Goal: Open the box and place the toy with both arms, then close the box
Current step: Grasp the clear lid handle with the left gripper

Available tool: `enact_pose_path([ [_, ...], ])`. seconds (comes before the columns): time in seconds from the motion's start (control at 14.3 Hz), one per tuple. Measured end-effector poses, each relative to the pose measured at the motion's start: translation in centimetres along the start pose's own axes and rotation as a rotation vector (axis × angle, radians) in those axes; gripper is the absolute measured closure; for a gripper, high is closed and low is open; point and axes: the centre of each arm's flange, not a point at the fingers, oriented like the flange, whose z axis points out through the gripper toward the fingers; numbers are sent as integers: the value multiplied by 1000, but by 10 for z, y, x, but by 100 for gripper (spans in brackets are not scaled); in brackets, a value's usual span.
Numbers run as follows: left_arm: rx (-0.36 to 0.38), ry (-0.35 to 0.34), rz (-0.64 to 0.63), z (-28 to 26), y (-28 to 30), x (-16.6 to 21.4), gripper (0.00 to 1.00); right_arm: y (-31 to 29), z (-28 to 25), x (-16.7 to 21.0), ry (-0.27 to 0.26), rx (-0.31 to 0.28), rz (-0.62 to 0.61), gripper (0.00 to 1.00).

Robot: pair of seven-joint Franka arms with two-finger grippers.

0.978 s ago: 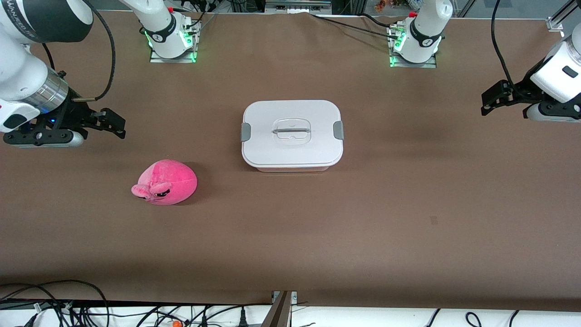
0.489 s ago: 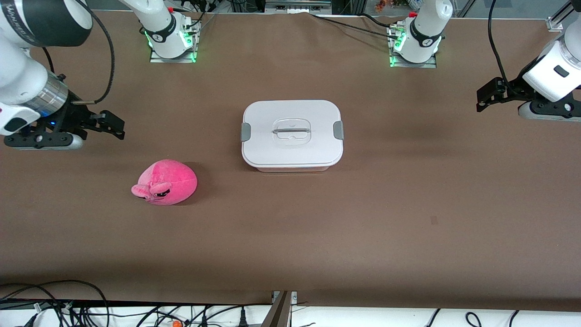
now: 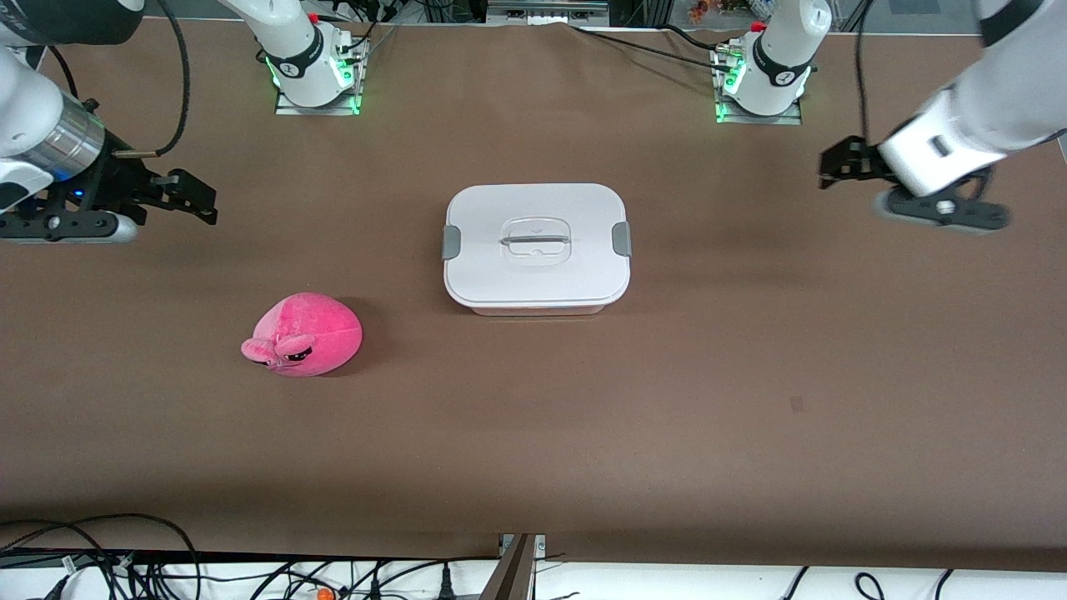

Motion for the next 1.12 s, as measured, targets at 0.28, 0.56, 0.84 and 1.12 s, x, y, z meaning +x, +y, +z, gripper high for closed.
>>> enact_pose_path([
  [0.28, 21, -84, 283, 57, 125, 34, 0, 1, 2, 0, -9, -2, 3, 0],
  [0.56, 7, -102, 536, 99, 217, 75, 0, 21, 8, 3, -22, -55, 26, 0],
  [0.84, -47, 6, 782, 129, 253, 114, 0, 31, 12, 1, -57, -61, 45, 0],
  [1.12, -56, 65, 899, 172, 324, 113, 0, 22, 8, 1, -45, -2, 41, 0],
])
